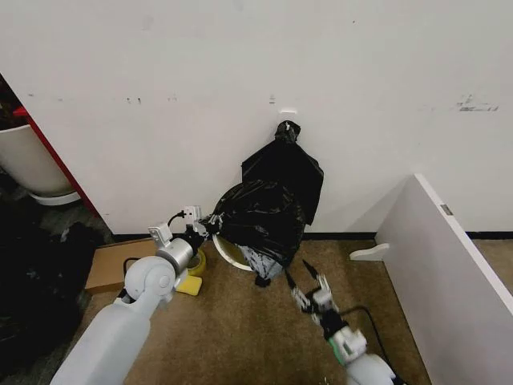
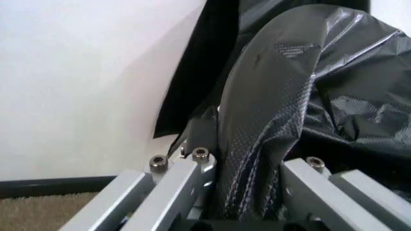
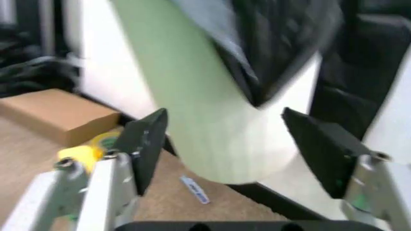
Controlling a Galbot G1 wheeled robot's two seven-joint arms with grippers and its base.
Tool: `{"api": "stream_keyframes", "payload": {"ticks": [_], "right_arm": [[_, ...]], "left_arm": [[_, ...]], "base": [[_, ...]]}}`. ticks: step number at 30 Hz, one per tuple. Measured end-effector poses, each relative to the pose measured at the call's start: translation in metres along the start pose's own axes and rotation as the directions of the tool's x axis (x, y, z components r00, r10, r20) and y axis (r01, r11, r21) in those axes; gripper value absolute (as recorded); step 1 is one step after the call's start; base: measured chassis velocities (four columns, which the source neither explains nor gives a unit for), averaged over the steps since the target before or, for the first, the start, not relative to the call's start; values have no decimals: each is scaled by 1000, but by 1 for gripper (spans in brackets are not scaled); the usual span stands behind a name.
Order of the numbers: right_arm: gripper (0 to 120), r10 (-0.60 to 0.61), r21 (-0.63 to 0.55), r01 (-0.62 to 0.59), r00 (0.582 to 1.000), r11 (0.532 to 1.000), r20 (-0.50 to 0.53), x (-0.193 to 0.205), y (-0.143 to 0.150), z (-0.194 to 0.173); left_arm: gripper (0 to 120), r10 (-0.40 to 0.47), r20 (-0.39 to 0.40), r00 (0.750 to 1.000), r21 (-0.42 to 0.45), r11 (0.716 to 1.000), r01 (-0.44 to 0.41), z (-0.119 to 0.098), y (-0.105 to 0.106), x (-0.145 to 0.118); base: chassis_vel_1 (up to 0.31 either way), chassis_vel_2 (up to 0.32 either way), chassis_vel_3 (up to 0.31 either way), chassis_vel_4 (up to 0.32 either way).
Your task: Place the garbage bag over the trash bin.
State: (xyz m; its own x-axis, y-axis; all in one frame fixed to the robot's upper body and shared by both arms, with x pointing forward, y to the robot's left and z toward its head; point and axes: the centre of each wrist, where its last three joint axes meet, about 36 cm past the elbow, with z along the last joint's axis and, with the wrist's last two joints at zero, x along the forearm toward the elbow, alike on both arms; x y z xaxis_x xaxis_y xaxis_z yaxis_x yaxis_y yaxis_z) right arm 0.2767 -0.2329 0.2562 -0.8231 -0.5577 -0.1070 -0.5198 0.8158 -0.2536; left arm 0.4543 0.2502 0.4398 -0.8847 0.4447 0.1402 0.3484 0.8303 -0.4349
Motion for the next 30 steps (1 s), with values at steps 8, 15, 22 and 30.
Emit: {"api": "stream_keyframes", "payload": {"ticks": [8,15,22,30], "right_arm": [[98,-101,84,90,985,992,140,-5,-13,-12],[99,-40,302,-14,984,953,173,-24,-20,-19],[73,-44,398,-22,987,917,156,-25,-25,-14],[45,-94,481,16,986,876,138,-23,-34,-7]], "left_arm": [[3,-24,-15,1000,11,1000,24,7,5,-2],[3,-21,-25,999,19,1000,21,11,1,-1],[3,-18,-26,999,20,1000,19,10,-1,-1],[3,-15,-27,1000,17,1000,15,5,-2,-1]], "base": [[0,0,0,0],[0,0,0,0],[0,0,0,0],[0,0,0,0]]}}
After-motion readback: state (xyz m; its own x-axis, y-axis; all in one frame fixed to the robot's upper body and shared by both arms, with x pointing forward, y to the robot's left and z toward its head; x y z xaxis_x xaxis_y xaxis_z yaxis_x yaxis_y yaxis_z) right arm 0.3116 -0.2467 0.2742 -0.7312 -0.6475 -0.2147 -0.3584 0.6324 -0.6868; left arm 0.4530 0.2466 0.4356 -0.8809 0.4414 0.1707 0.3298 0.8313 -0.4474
